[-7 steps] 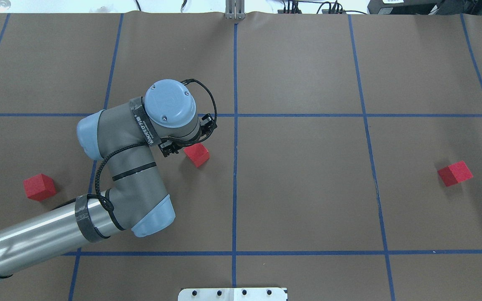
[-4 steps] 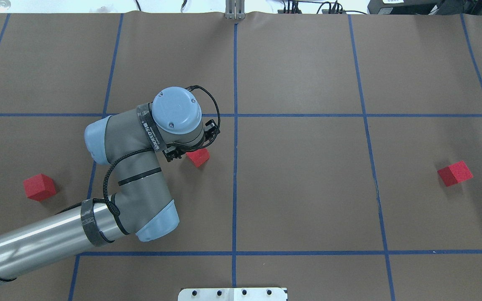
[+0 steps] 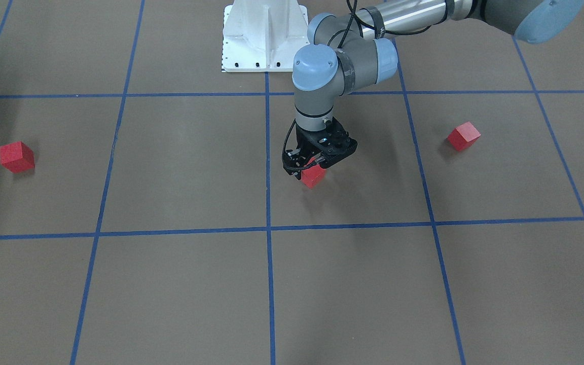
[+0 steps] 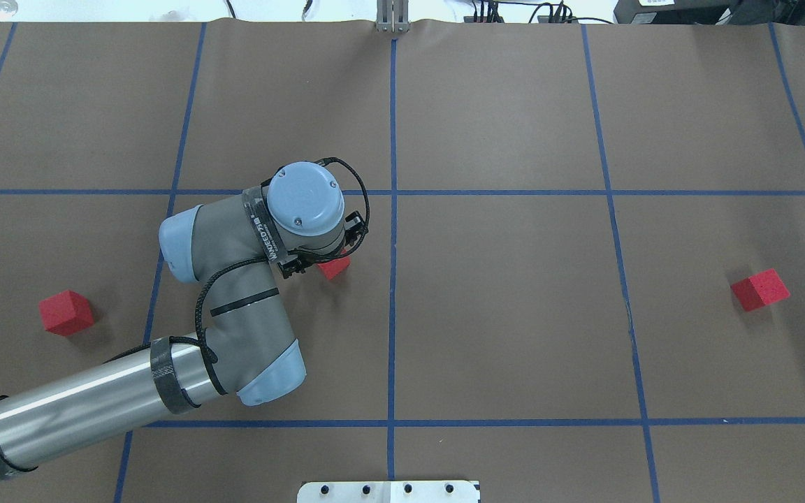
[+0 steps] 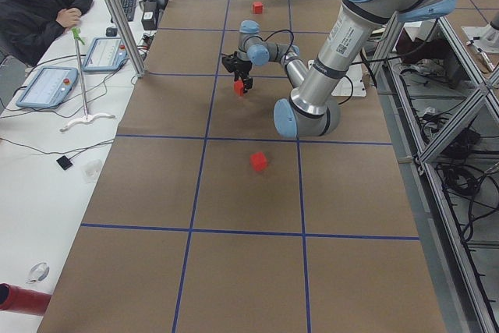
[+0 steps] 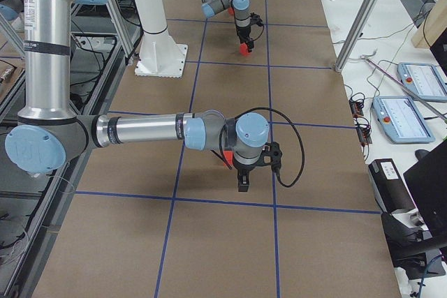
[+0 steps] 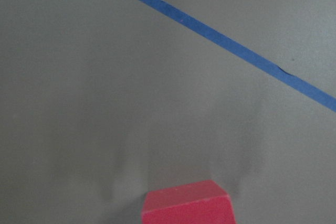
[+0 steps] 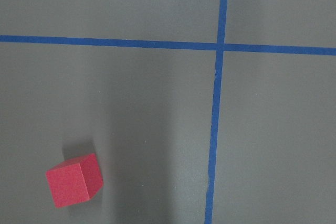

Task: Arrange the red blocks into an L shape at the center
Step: 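Lower the left gripper and grasp the middle red cube, then carry the red cube to the central grid intersection and set it down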

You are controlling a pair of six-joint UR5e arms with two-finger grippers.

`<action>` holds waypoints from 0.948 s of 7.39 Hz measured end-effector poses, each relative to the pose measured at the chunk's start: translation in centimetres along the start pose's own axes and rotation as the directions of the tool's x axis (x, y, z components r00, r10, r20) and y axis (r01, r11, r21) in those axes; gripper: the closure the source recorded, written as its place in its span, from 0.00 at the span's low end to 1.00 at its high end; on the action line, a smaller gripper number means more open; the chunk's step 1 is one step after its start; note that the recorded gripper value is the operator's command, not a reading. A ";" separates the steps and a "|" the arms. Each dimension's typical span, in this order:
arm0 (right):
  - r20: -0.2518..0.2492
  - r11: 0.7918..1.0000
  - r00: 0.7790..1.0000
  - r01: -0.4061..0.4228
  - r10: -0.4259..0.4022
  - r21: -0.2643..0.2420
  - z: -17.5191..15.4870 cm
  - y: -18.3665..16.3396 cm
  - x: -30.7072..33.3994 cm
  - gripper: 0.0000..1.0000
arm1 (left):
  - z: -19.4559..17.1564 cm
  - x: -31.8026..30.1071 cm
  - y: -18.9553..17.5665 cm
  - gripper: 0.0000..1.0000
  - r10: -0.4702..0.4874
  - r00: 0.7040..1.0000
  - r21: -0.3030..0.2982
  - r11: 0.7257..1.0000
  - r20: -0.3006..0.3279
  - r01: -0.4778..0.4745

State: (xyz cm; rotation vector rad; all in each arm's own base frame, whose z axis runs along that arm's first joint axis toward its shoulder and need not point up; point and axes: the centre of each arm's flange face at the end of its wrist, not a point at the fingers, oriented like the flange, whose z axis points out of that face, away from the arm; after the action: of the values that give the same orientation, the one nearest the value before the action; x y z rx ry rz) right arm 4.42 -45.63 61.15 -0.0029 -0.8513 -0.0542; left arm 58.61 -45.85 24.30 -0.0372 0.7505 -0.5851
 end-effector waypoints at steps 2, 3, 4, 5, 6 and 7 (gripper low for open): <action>-0.001 1.000 1.000 -0.001 0.001 -0.001 0.0 0.0 0.1 0.01 | 0.0 0.3 0.0 1.00 -0.001 1.000 0.003 1.000 -0.003 0.001; -0.002 1.000 1.000 -0.002 0.002 -0.002 0.1 0.0 0.1 0.01 | -0.5 0.5 0.1 1.00 0.000 1.000 0.002 1.000 -0.003 0.000; -0.003 1.000 1.000 -0.002 0.002 -0.002 0.1 0.0 0.1 0.01 | -1.7 1.2 0.2 1.00 0.007 1.000 0.006 1.000 0.009 -0.008; -0.005 1.000 1.000 -0.002 0.002 -0.002 0.1 0.0 0.2 0.01 | -2.9 2.2 0.3 1.00 0.047 0.999 0.012 0.999 0.025 -0.047; -0.006 1.000 1.000 -0.002 0.002 -0.002 0.1 0.0 0.2 0.01 | -4.0 3.3 0.4 1.00 0.126 0.992 0.021 0.992 0.027 -0.126; -0.006 1.000 1.000 -0.003 0.003 -0.002 0.1 0.0 0.1 0.01 | -4.4 4.5 0.5 1.00 0.209 0.978 0.036 0.977 0.018 -0.210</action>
State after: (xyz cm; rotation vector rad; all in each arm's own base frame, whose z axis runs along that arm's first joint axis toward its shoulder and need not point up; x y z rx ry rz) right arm 4.46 -45.62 61.31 -0.0055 -0.8453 -0.0525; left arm 58.57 -47.02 18.04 0.0716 0.7193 -0.3971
